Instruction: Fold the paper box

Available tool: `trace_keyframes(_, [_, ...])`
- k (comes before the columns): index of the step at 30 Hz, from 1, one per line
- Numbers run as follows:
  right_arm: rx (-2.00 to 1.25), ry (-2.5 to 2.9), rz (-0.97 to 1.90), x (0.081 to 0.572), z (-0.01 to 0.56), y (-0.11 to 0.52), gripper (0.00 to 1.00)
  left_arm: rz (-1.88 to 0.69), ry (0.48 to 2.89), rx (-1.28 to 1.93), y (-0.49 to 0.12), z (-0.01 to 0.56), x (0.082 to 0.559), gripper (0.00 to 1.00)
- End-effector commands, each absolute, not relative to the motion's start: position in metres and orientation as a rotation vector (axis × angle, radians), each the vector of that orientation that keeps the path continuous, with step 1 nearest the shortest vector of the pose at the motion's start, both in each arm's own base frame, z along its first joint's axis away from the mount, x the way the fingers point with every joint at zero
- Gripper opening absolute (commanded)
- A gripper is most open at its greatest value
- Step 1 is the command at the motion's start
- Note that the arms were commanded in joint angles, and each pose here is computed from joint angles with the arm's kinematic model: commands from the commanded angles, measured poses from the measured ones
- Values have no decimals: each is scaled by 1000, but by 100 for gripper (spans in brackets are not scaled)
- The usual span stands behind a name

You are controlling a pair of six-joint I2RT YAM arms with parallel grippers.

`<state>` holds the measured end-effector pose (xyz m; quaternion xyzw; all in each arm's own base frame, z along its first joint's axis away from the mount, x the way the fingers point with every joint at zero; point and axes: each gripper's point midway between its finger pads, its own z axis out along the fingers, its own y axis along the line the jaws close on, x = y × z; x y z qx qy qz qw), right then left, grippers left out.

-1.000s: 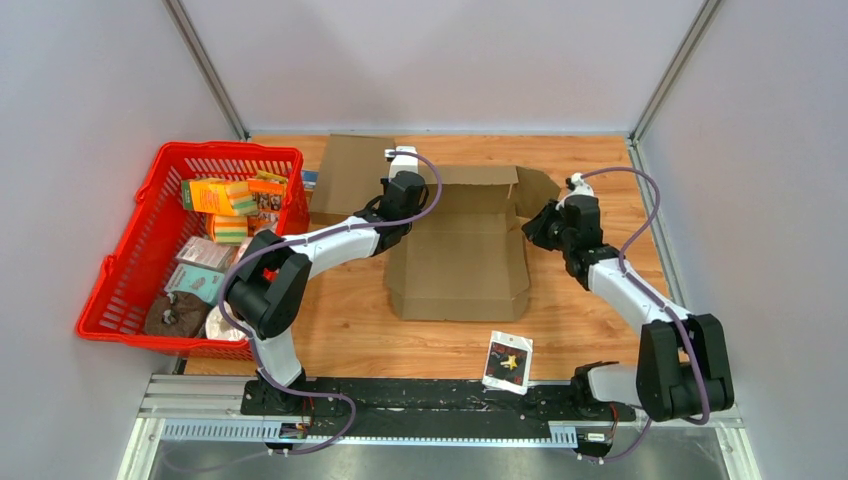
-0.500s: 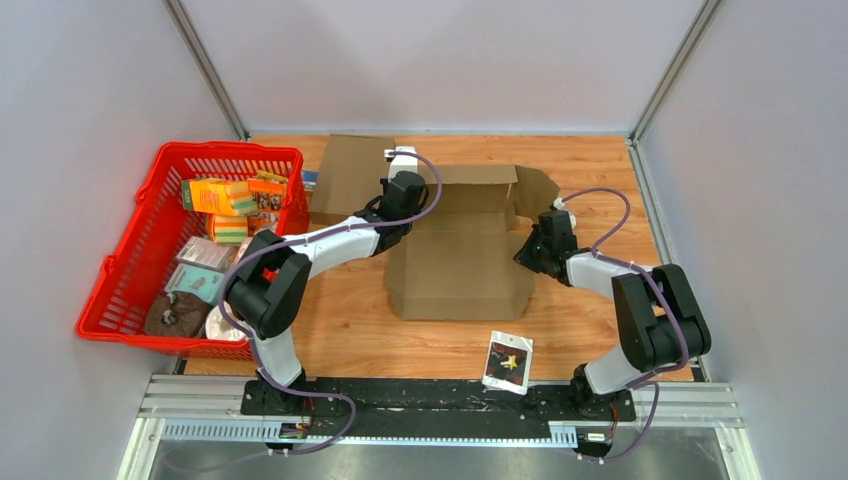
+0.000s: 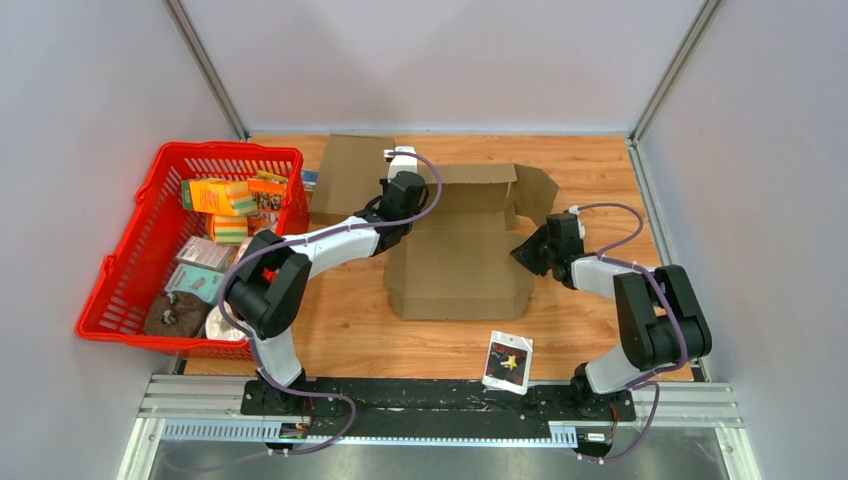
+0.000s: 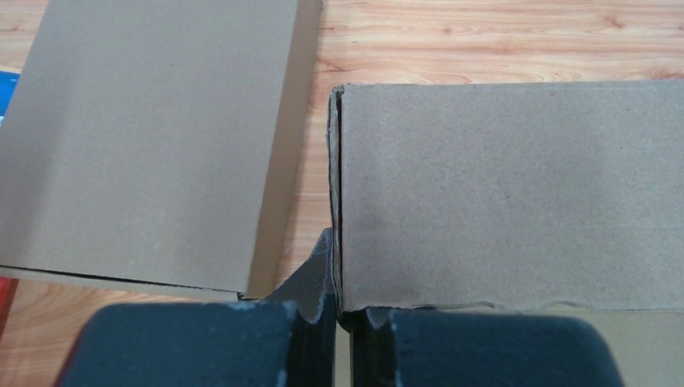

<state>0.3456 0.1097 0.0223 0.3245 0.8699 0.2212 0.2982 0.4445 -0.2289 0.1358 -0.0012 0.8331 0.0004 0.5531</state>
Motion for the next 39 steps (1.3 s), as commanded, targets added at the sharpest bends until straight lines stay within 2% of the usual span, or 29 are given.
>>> trace_keyframes(1, [818,2318,567,339,16,103,35,76,1984,-28,-210,140,439,0])
trace_keyframes(4, [756,2307,526,345,26,97,43,75,1982,-30,-209,140,440,0])
trace_keyframes(8, [758,2289,379,349,35,77,49,64,1981,-26,-212,141,440,0])
trace_keyframes(12, [714,2226,353,362,60,69,60,64,1984,-22,-212,140,440,0])
trace_keyframes(20, [557,2139,267,395,109,47,67,55,1983,-17,-214,140,440,0])
trace_keyframes(25, [413,2154,258,421,112,54,65,46,1981,-15,-215,140,440,0])
trace_keyframes(28, [360,2120,262,437,116,57,54,50,1981,-16,-214,140,440,0])
trace_keyframes(31, [314,2110,281,445,119,64,36,49,1979,-14,-215,141,440,0])
trace_keyframes(32, [294,2112,280,445,121,69,26,49,1978,-13,-215,141,440,0])
trace_keyframes(35, [270,2113,205,439,130,74,11,47,1977,-11,-215,142,441,0])
trace_keyframes(39, [273,2087,142,433,154,72,6,43,1977,-7,-216,142,441,0])
